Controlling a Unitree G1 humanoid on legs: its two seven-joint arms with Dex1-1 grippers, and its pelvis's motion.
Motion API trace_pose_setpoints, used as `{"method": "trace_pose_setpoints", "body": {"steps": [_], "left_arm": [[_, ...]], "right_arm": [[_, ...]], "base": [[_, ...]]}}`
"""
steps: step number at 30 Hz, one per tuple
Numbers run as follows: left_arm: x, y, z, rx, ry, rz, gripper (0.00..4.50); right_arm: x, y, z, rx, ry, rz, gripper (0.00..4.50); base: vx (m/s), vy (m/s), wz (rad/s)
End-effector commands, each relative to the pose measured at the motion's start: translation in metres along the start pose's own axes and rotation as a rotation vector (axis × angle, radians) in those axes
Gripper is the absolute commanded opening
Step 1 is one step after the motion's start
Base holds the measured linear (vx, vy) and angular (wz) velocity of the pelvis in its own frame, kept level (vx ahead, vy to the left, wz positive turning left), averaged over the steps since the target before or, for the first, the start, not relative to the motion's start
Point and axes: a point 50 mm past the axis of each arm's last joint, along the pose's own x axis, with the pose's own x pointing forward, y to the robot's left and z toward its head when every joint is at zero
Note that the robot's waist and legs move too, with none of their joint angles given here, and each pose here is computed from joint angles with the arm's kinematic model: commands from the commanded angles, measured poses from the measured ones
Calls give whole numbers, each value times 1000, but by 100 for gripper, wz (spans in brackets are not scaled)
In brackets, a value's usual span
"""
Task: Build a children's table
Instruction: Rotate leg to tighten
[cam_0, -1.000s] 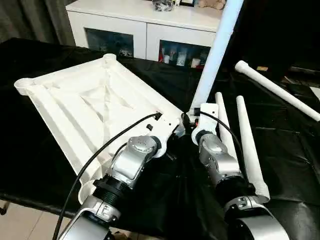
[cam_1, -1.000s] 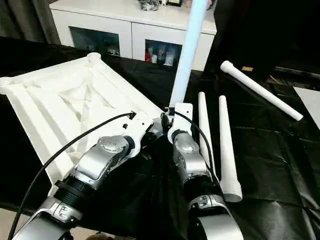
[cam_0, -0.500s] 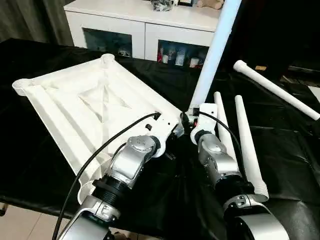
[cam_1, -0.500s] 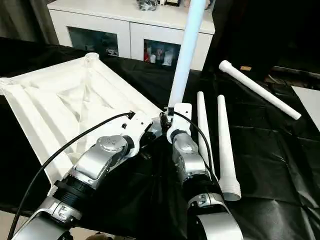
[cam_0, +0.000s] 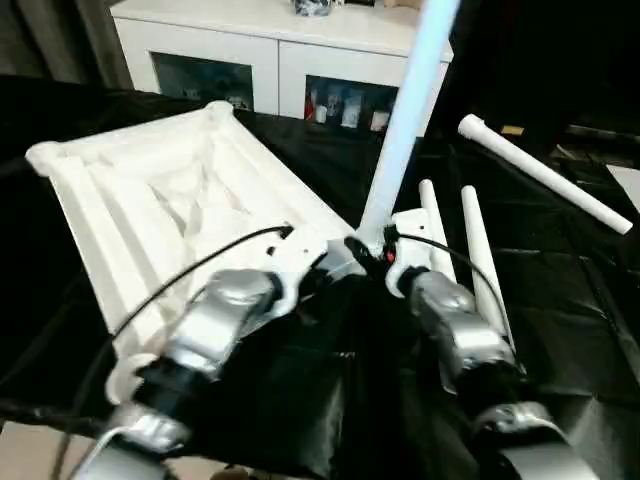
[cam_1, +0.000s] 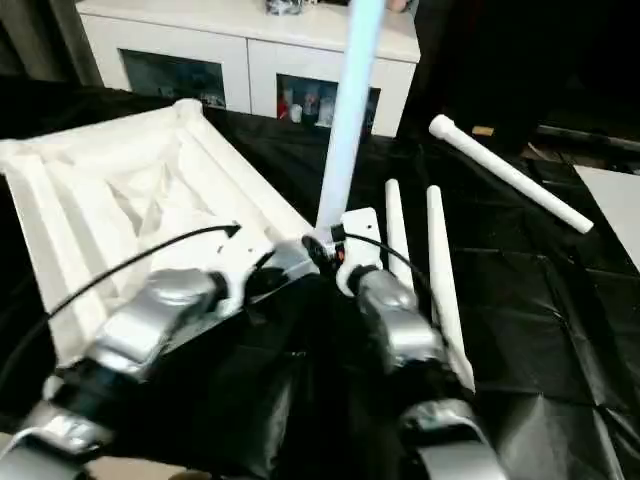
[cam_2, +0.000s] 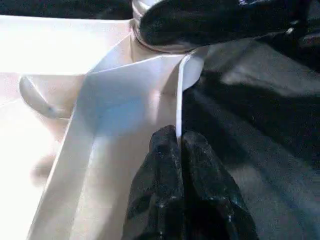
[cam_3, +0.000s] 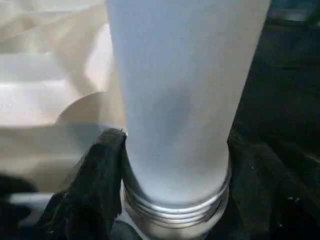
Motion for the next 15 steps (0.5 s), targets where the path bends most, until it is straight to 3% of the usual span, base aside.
{"method": "trace_pose_setpoints", "body": {"steps": [1, 5, 7, 15], "left_arm": [[-8, -5, -4, 7, -6, -82, 0], [-24, -15, -9, 19, 16, -250, 0], [-30, -10, -14, 30, 50, -242, 0], [-37, -1, -16, 34, 55, -201, 0]], "right_arm": [[-1, 15, -10, -8, 51, 147, 305], [-11, 21, -11, -33, 72, 293, 305], [-19, 20, -10, -27, 78, 341, 341], [-31, 9, -8, -42, 54, 312, 403]], "base": [[0, 0, 0], [0, 0, 0], [0, 0, 0], [0, 0, 0]]}}
